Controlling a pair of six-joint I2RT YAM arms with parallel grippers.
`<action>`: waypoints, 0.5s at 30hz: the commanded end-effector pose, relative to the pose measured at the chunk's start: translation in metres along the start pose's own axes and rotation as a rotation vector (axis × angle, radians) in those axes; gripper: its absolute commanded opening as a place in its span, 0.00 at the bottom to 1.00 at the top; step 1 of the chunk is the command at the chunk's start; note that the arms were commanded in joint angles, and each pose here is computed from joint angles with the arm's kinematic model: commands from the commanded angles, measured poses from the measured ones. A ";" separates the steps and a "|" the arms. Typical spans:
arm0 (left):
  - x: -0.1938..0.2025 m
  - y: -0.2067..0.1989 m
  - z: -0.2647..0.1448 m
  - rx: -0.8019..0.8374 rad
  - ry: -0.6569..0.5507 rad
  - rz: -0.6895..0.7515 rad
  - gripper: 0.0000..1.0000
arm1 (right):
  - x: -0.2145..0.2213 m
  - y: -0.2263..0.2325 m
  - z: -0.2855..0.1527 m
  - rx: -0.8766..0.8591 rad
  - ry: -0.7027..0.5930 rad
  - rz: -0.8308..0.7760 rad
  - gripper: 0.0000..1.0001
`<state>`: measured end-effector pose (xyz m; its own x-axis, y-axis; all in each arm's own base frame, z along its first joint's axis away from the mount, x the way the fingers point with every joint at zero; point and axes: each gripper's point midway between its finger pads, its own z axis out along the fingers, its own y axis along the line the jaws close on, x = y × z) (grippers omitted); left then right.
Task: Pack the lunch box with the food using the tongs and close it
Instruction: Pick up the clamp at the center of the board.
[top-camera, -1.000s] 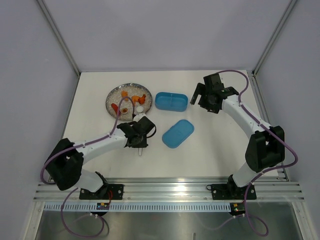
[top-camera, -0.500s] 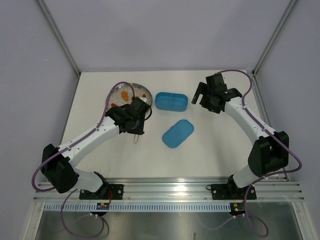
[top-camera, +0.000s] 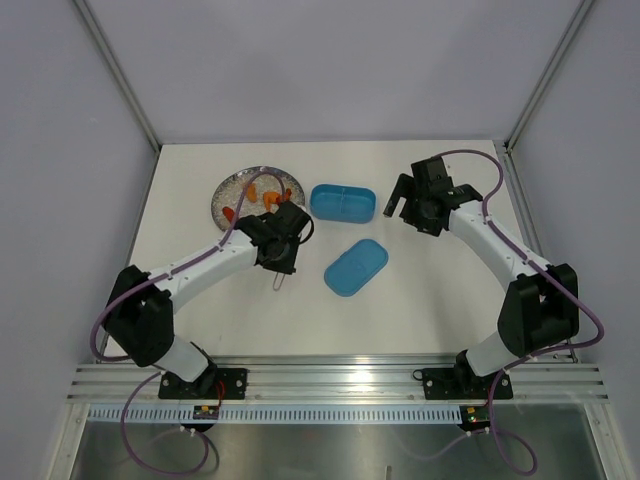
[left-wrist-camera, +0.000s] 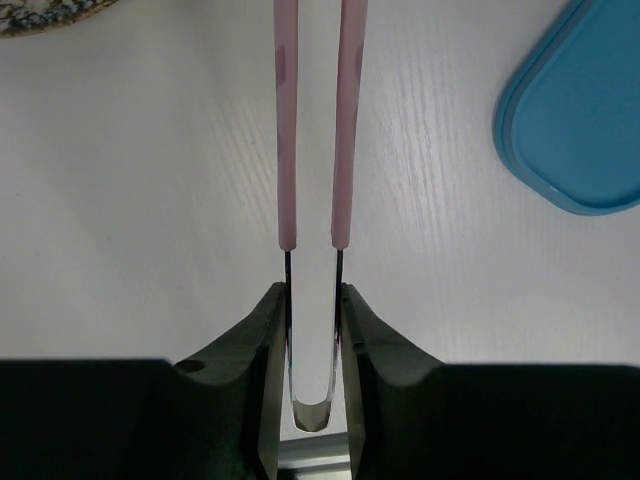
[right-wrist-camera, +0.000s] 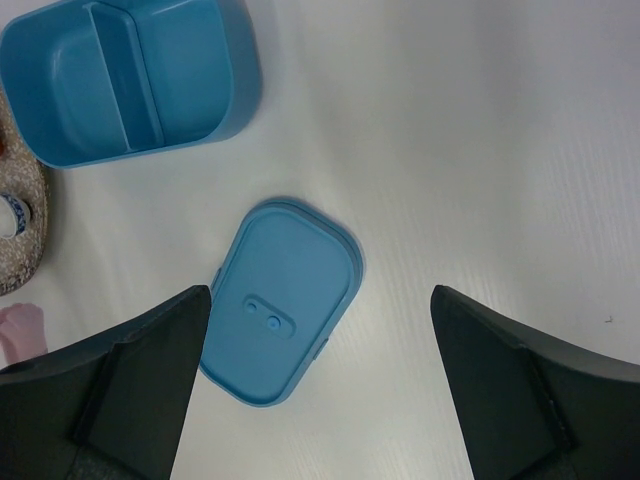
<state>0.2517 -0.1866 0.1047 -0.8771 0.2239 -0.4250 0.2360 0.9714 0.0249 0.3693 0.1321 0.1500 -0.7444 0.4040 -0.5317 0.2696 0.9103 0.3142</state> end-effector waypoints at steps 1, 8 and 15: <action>-0.021 -0.014 0.023 0.052 -0.113 -0.013 0.00 | -0.010 0.009 -0.013 -0.049 -0.052 0.022 0.99; -0.031 -0.017 0.060 0.008 -0.145 -0.044 0.00 | -0.007 0.007 -0.013 -0.049 -0.047 0.027 0.99; -0.025 -0.023 0.095 -0.016 -0.115 -0.077 0.07 | -0.004 0.005 -0.012 -0.045 -0.041 0.030 0.99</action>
<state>0.2854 -0.2098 0.0254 -0.8744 0.1955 -0.4441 0.2022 0.9788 0.0327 0.3656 0.1314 0.1490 -0.7369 0.4177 -0.5314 0.2773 0.9038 0.3259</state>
